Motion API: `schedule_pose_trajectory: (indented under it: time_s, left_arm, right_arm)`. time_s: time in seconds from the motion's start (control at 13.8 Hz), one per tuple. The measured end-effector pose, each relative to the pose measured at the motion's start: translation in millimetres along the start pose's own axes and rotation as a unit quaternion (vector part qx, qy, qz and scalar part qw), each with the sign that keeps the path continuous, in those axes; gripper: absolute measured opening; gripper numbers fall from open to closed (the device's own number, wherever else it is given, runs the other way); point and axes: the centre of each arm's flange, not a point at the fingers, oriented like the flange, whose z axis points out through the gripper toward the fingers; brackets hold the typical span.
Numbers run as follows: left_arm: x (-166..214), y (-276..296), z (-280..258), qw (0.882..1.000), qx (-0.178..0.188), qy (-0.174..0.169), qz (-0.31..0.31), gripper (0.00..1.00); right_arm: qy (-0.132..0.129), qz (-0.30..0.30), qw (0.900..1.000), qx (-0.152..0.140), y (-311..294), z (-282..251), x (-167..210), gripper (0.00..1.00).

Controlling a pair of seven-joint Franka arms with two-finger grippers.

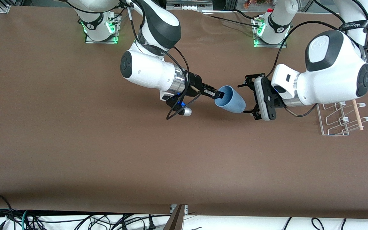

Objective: Transfer cup to left arm and place on rack
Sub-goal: 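Close the left gripper on the cup held by the right gripper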

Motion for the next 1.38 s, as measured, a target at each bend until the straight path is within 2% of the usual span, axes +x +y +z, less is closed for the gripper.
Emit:
schedule_pose_trajectory:
  time_s: [0.29,0.58,0.8,0.94,1.09,1.38]
  left_arm:
    - [9,2,10,0.997,-0.002,0.006,0.072,1.00]
    - [19,4,26,0.993,-0.007,0.015,0.116,1.00]
    - [13,-5,37,0.990,-0.011,0.014,0.139,1.00]
    - [10,-10,41,0.987,-0.017,0.028,0.156,0.97]
    - [8,-14,43,0.986,-0.019,0.038,0.163,0.78]
    - [8,-15,43,0.985,-0.020,0.041,0.165,0.78]
  right_arm:
    - [-0.003,0.002,1.000,-0.003,0,-1,1,0.05]
    - [-0.009,0.007,1.000,-0.001,0,-1,0,0.05]
    - [-0.008,0.009,1.000,0.001,-1,-2,1,0.05]
    - [-0.008,0.011,1.000,0.000,0,-3,4,0.05]
    - [-0.008,0.014,1.000,-0.001,1,-3,5,0.05]
    - [-0.008,0.017,1.000,-0.001,1,-3,6,0.05]
